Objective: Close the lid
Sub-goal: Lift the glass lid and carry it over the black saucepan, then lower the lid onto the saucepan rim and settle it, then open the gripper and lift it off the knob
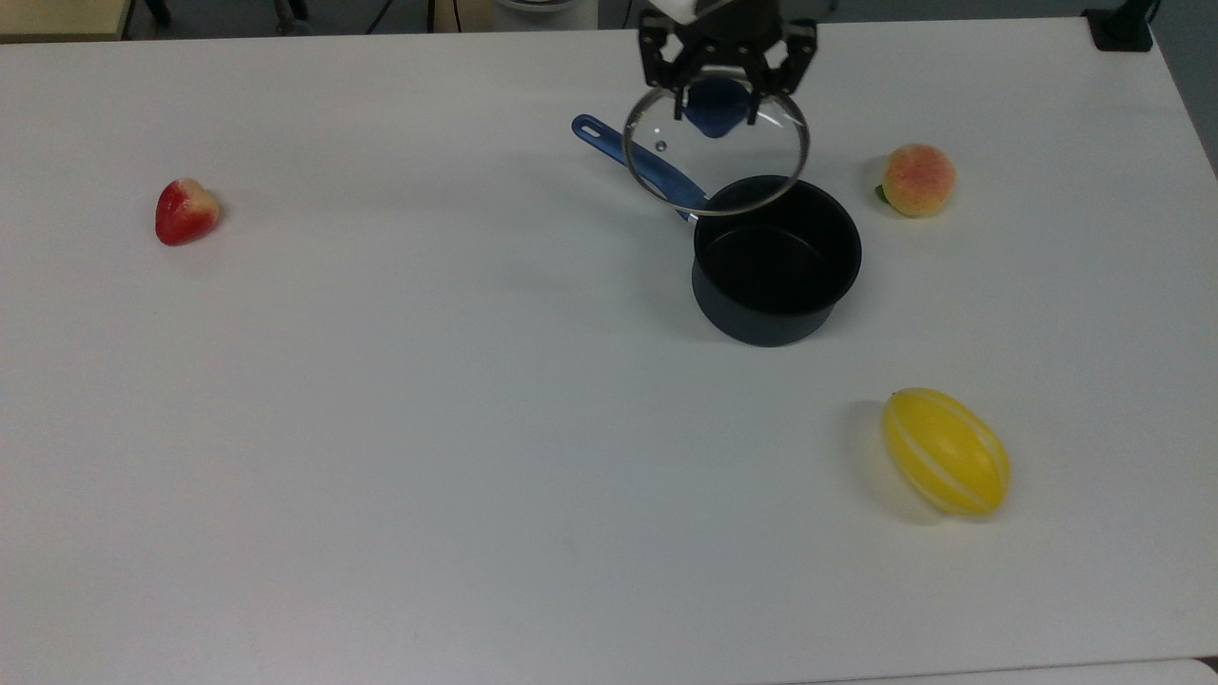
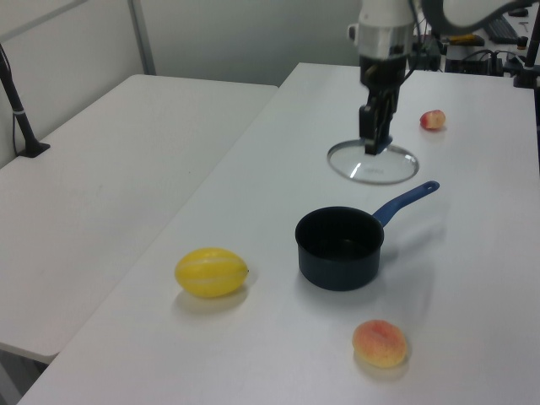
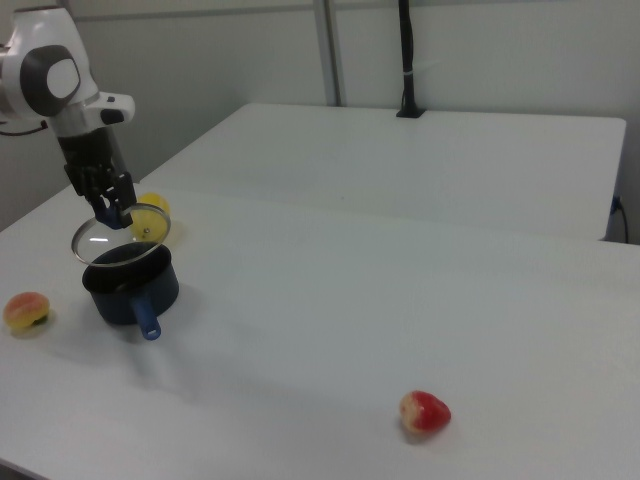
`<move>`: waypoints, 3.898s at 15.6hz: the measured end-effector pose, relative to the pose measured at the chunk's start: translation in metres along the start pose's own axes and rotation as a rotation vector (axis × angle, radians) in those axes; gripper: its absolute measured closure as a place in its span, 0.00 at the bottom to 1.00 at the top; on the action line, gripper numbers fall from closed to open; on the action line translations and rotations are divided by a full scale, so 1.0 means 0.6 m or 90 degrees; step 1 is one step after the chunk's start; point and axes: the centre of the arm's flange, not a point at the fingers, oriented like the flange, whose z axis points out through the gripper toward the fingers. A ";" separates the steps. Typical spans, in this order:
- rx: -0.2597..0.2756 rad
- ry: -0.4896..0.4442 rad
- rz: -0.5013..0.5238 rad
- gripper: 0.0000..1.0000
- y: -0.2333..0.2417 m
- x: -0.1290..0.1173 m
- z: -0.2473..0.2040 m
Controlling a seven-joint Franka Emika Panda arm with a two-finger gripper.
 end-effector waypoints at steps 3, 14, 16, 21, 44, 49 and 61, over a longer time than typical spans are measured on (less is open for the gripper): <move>-0.024 -0.014 -0.013 0.36 -0.054 0.009 0.050; -0.037 -0.046 0.002 0.36 -0.113 0.049 0.150; -0.034 -0.042 0.002 0.36 -0.116 0.050 0.150; -0.031 -0.033 0.006 0.36 -0.128 0.051 0.159; -0.055 -0.009 -0.017 0.39 -0.155 0.049 0.180; -0.054 -0.009 -0.017 0.22 -0.155 0.049 0.180; -0.061 0.060 0.060 0.00 -0.030 0.027 -0.057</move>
